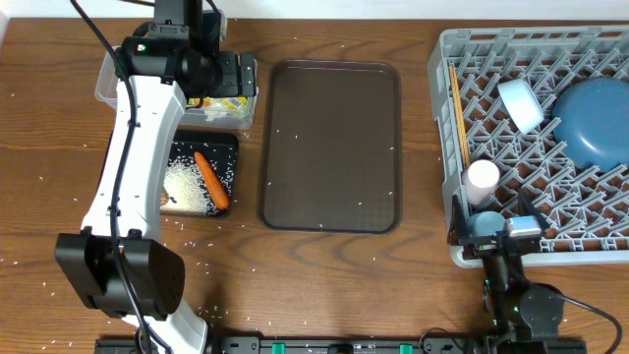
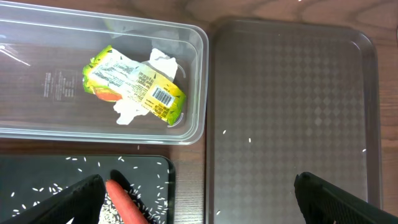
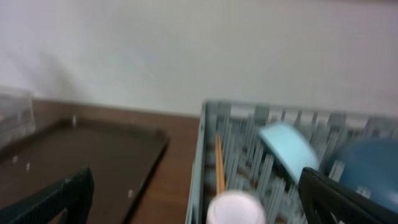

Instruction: Sort waste into correct bins and load items into the dishwasher rack

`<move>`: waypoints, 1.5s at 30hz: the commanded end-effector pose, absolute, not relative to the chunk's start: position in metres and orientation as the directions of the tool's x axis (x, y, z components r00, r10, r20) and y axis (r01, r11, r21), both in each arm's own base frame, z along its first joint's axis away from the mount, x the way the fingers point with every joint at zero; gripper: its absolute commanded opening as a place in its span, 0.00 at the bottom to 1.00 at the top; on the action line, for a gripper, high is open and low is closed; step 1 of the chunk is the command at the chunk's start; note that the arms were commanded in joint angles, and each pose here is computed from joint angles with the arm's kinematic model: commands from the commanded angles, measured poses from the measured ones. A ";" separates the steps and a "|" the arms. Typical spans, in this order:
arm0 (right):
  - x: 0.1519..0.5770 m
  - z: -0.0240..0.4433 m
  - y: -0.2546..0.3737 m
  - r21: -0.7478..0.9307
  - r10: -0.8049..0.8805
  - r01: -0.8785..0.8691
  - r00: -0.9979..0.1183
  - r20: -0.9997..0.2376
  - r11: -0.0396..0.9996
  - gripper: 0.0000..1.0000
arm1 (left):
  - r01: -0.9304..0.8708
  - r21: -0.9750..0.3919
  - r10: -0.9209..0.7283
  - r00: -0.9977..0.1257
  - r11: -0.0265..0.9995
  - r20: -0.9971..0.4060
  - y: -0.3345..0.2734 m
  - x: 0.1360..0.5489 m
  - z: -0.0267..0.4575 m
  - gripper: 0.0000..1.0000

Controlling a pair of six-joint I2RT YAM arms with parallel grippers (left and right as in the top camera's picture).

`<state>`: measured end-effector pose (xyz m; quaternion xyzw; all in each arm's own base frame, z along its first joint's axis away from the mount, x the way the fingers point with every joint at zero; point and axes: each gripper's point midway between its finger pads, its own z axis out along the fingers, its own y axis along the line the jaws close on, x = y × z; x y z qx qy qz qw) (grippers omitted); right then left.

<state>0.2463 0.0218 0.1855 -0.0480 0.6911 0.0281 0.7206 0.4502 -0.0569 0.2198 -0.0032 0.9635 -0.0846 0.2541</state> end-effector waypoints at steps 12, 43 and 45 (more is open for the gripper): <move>0.246 0.158 0.018 0.007 0.001 -0.090 -0.068 -0.998 0.996 0.99 | 0.027 -0.165 -0.058 -0.872 0.986 -0.487 -0.055 0.451 0.219 0.98; 0.246 0.158 0.018 0.007 0.001 -0.090 -0.068 -0.998 0.996 0.99 | 0.243 -0.085 0.117 -0.710 0.966 -0.694 -0.073 0.445 0.283 0.98; 0.246 0.158 0.018 0.007 0.001 -0.090 -0.068 -0.998 0.996 0.99 | 0.310 -0.014 0.192 -0.622 0.951 -0.759 -0.077 0.433 0.302 0.98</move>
